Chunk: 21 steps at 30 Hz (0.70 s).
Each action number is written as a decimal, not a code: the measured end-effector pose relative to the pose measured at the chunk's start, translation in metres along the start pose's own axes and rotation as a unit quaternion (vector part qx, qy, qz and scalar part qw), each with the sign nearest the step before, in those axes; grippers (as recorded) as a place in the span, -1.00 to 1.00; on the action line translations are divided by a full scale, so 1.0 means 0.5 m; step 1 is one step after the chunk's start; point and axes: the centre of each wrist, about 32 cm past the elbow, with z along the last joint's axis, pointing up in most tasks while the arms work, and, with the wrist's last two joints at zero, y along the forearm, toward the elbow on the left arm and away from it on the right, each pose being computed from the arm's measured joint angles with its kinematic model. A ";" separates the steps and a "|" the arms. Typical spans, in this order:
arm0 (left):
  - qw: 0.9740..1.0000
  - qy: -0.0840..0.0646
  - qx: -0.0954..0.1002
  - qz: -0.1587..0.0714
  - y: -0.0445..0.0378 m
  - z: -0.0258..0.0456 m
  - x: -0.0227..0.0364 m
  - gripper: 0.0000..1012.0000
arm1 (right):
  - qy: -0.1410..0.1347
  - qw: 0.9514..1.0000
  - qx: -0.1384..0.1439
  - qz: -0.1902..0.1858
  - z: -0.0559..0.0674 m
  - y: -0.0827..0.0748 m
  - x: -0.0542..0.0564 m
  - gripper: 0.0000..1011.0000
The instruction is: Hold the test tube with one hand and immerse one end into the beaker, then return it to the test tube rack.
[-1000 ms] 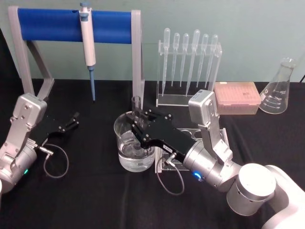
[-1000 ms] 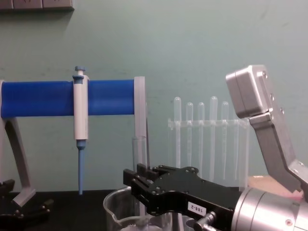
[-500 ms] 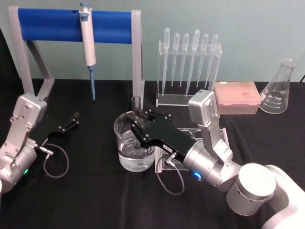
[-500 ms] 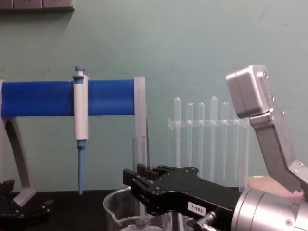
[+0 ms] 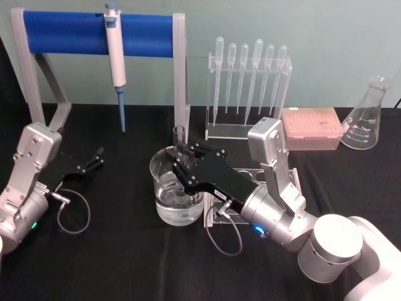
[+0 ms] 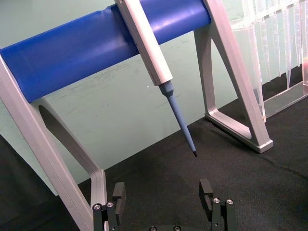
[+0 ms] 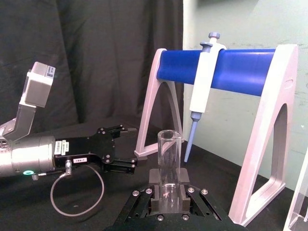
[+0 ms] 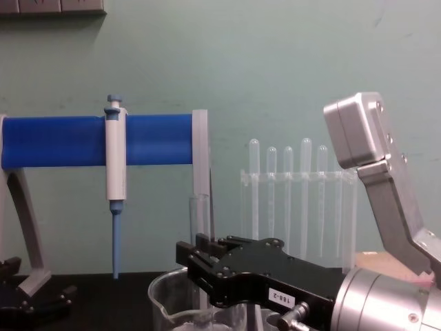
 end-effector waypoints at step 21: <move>1.000 0.000 0.000 0.000 0.000 0.000 0.000 0.98 | 0.000 1.000 -0.001 -0.001 0.000 0.000 0.000 -0.55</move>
